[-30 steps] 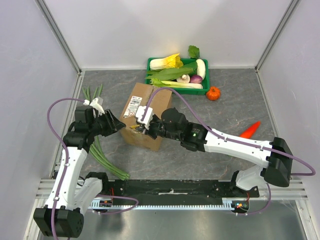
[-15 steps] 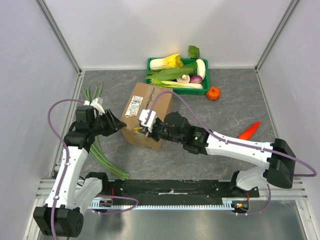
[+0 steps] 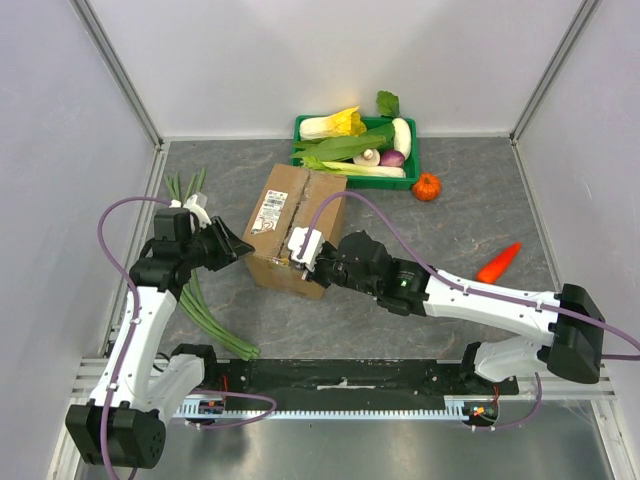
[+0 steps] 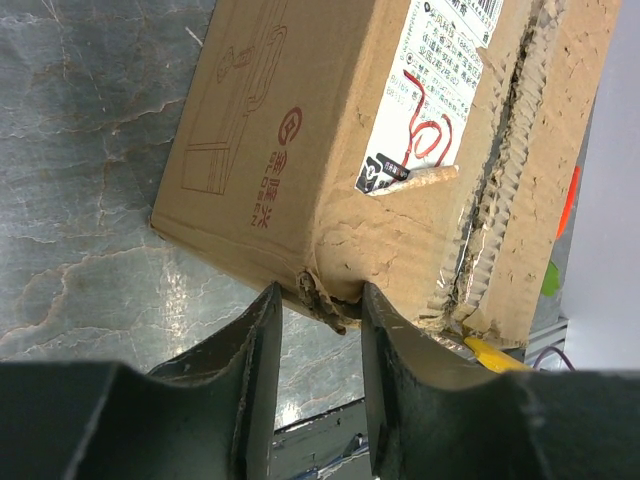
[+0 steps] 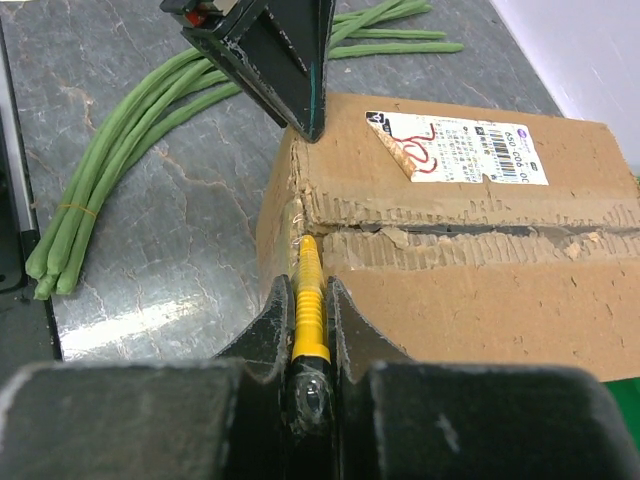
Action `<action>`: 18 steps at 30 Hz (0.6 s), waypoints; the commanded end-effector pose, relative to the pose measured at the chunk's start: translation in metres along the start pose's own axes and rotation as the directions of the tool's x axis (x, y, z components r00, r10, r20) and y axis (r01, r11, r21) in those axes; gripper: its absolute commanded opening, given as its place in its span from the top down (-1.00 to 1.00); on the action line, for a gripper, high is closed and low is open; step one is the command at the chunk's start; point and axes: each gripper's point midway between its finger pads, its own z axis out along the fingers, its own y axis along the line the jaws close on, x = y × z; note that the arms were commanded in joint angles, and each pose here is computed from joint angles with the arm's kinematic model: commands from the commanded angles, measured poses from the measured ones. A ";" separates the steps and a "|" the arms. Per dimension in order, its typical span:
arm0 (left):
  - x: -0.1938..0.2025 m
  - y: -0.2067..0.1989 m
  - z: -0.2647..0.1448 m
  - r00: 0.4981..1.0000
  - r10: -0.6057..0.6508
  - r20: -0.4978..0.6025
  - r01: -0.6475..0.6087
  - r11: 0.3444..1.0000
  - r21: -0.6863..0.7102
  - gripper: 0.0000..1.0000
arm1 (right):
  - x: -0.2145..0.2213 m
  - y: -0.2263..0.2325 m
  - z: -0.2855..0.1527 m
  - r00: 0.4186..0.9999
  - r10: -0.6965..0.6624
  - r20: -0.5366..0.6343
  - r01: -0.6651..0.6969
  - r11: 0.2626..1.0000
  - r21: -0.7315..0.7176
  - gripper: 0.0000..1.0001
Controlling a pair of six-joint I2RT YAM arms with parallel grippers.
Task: Unpack the express box
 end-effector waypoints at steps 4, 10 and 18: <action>0.010 0.056 0.007 1.000 -0.013 -0.023 0.007 0.968 -0.250 0.97 | 0.030 -0.007 -0.017 0.989 -0.053 -0.136 0.057 0.998 0.023 1.00; 0.008 0.055 0.007 1.000 -0.005 -0.023 -0.001 0.968 -0.250 0.97 | 0.029 -0.012 -0.027 0.986 -0.061 -0.153 0.068 0.997 0.042 1.00; 0.002 0.041 0.004 1.000 0.014 -0.015 -0.016 0.981 -0.193 0.96 | 0.005 -0.022 -0.047 0.991 -0.038 -0.132 0.048 0.996 0.074 1.00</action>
